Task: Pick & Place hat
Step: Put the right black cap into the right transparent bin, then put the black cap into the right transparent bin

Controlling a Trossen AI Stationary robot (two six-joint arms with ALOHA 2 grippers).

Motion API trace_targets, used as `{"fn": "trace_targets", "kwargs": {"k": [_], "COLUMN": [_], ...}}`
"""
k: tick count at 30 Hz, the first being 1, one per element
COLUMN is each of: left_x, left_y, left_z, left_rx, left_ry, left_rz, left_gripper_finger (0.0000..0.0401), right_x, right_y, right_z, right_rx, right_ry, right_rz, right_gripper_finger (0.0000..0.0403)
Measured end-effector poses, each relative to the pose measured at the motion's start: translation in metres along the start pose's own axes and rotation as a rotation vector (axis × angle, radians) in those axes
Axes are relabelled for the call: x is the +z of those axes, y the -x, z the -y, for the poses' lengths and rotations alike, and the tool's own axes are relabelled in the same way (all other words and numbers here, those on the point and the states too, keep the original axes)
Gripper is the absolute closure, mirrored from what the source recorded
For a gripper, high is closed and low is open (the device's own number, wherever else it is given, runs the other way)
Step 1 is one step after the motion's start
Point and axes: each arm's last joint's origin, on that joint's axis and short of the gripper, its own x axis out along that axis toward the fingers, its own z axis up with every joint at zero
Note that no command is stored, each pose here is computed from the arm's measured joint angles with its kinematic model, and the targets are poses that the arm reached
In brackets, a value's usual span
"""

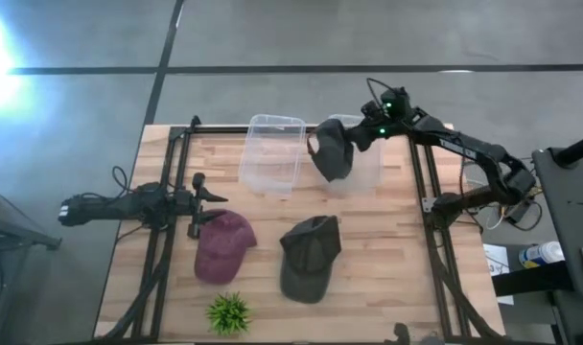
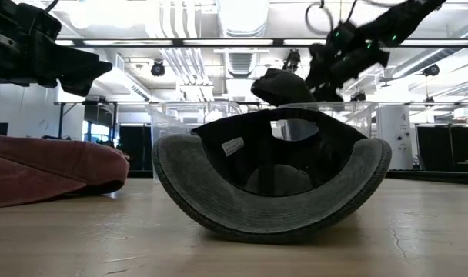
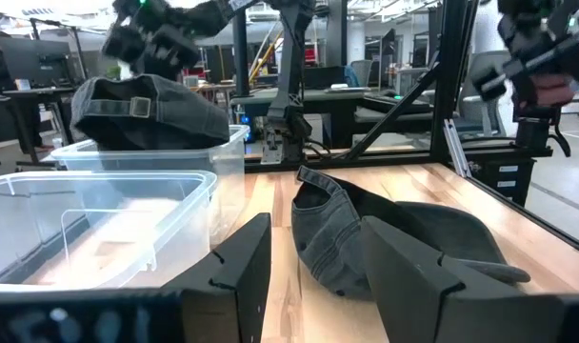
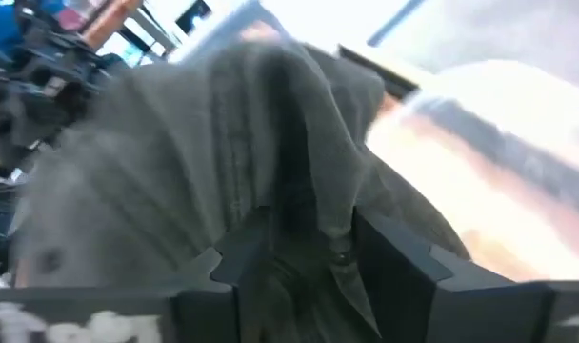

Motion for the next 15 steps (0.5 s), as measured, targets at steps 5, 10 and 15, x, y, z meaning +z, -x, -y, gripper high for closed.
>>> {"fn": "trace_targets", "kwargs": {"k": [5, 10, 15], "left_x": [0.000, 0.000, 0.000], "left_y": [0.000, 0.000, 0.000], "left_z": [0.000, 0.000, 0.000], "left_rx": [0.000, 0.000, 0.000], "left_ry": [0.000, 0.000, 0.000], "left_rz": [0.000, 0.000, 0.000], "left_gripper_finger": [0.0243, 0.0243, 0.0243], "right_x": [0.002, -0.011, -0.030], "right_y": [0.037, 0.064, 0.071], "right_z": [-0.024, -0.048, -0.075], "right_rx": [-0.058, -0.180, -0.109], "right_ry": [0.102, 0.199, 0.159], "right_rz": [0.014, -0.099, -0.202], "right_gripper_finger": [0.0244, 0.0243, 0.0243]}}
